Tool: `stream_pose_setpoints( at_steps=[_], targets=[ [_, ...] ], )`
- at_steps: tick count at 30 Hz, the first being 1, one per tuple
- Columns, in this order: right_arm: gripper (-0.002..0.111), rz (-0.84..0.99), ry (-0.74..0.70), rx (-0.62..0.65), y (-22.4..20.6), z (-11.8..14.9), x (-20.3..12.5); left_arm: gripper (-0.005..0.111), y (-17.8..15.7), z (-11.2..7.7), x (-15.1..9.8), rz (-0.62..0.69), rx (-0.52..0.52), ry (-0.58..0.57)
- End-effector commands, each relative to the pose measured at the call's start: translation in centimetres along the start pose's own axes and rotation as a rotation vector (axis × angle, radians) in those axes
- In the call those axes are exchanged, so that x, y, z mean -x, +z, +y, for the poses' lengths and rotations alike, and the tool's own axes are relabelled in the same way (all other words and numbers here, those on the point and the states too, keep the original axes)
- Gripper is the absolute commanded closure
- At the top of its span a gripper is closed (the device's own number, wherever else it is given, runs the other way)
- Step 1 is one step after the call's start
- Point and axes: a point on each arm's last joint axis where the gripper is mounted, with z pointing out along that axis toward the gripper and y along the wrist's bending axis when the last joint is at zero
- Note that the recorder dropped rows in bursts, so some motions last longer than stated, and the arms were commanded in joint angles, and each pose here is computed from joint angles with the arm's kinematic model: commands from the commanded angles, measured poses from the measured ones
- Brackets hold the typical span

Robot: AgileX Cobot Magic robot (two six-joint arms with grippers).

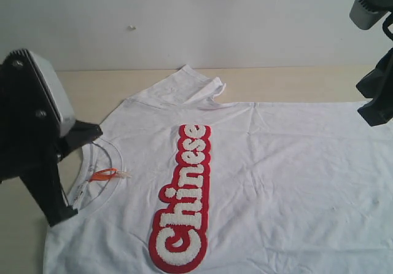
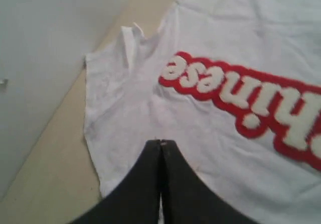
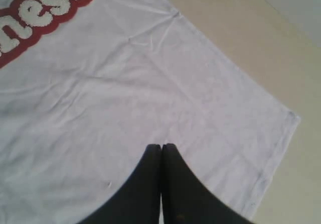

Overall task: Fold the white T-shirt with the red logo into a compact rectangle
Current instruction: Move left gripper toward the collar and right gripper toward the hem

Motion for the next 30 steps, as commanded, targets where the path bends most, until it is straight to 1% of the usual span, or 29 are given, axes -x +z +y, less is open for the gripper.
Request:
stream_pose_setpoints(
  at_steps=[1,4,6,9,13,19,21,24,25,26,30],
  targets=[
    [0.108,-0.019,0.002,-0.01,-0.2,-0.1,0.3,0.107,-0.2,-1.3,-1.1,0.133,-0.123,0.136],
    [0.108,-0.019,0.002,-0.01,-0.2,-0.1,0.3,0.107,-0.6,-1.8,-2.0,0.244,-0.223,0.264],
    [0.108,-0.019,0.002,-0.01,-0.2,-0.1,0.3,0.107,-0.7,-1.9,-2.2,0.276,-0.254,0.289],
    [0.108,-0.019,0.002,-0.01,-0.2,-0.1,0.3,0.107,-0.8,-2.1,-2.4,0.298,-0.274,0.27],
    [0.108,-0.019,0.002,-0.01,-0.2,-0.1,0.3,0.107,-1.2,-2.6,-2.9,0.359,-0.327,0.215],
    [0.108,-0.019,0.002,-0.01,-0.2,-0.1,0.3,0.107,-1.6,-2.6,-2.9,0.392,-0.327,0.133],
    [0.108,-0.019,0.004,-0.01,-0.2,-0.1,0.3,0.107,-1.8,-2.3,-2.7,0.388,-0.324,0.136],
    [0.108,-0.019,0.004,-0.01,-0.2,-0.1,0.3,0.107,-1.9,-1.7,-2.0,0.362,-0.313,0.201],
    [0.108,-0.027,0.023,-0.001,-0.2,0.0,0.3,0.107,-1.8,-1.4,-1.7,0.353,-0.311,0.222],
    [0.108,-0.037,0.043,0.015,-0.2,0.1,0.4,0.107,-1.6,-1.1,-1.5,0.347,-0.304,0.242],
    [0.108,-0.102,0.165,0.106,-0.2,0.8,1.1,0.107,0.2,1.4,-1.6,0.388,-0.273,0.219]
  ],
)
